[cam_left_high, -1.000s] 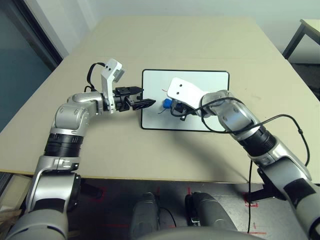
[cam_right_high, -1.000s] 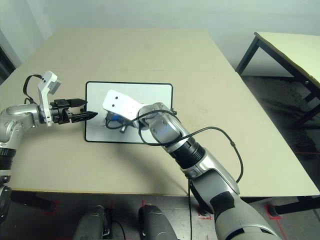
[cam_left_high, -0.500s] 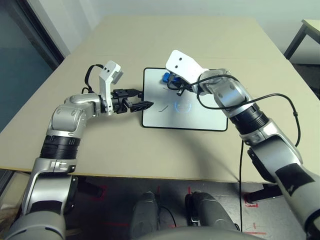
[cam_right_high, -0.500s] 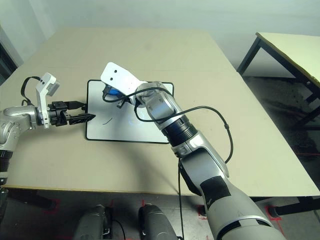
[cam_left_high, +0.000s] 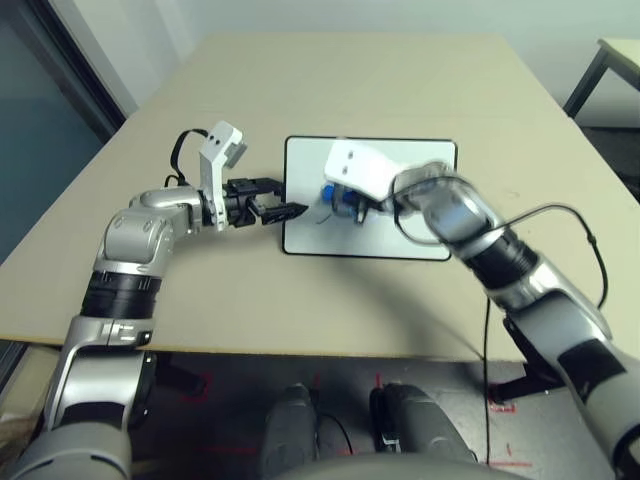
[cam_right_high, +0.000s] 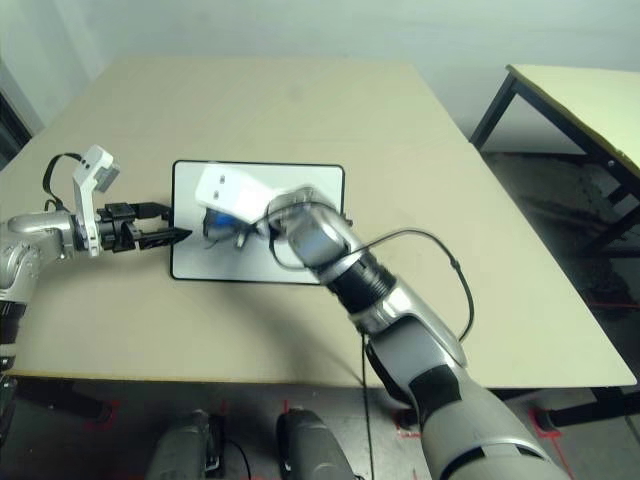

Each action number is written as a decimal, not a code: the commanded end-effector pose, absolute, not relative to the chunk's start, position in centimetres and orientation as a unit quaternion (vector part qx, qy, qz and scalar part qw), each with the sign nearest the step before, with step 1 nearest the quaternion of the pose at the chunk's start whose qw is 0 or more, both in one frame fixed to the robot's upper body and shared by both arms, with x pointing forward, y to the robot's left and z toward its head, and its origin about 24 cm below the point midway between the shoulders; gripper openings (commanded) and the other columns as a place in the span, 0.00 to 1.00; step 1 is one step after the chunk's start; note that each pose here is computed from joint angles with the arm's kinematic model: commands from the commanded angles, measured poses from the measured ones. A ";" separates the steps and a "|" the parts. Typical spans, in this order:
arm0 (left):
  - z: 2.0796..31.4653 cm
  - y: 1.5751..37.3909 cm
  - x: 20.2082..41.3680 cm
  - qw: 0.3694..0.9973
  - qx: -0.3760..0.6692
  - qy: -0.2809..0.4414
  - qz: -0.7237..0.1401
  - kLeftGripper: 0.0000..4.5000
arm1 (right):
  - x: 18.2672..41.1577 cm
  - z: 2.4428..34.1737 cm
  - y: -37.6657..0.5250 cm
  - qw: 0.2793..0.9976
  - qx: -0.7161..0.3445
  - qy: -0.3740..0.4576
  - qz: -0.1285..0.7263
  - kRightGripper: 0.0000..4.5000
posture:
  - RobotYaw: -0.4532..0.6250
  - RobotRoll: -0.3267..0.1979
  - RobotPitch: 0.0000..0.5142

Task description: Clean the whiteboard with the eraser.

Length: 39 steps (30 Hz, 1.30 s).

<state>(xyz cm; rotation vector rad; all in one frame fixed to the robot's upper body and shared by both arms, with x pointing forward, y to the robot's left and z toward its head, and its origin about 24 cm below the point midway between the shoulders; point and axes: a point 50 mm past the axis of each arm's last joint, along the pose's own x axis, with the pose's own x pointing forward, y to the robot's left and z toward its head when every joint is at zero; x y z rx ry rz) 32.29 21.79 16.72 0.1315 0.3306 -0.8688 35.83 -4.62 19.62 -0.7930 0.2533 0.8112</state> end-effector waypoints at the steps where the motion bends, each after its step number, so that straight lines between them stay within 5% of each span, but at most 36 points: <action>1: 16.4 21.8 32.1 0.890 0.058 0.164 -0.421 1.00 | 35.3 17.2 -5.6 0.818 -0.388 0.173 0.388 0.13 | 0.36 0.62 0.19; 9: 16.4 21.8 32.2 0.890 0.057 0.166 -0.420 1.00 | 31.8 14.8 -6.3 0.754 -0.420 0.243 0.443 0.13 | 0.36 0.62 0.19; 19: 16.3 21.7 32.3 0.891 0.056 0.163 -0.421 1.00 | 36.0 20.0 -4.0 0.838 -0.382 0.106 0.375 0.13 | 0.36 0.62 0.17; 30: 16.3 21.8 32.2 0.891 0.055 0.164 -0.419 1.00 | 31.2 14.8 -5.9 0.752 -0.426 0.227 0.448 0.13 | 0.36 0.62 0.16; 39: 16.2 21.7 32.2 0.890 0.054 0.167 -0.421 1.00 | 35.4 19.6 -4.6 0.838 -0.381 0.113 0.374 0.13 | 0.35 0.62 0.18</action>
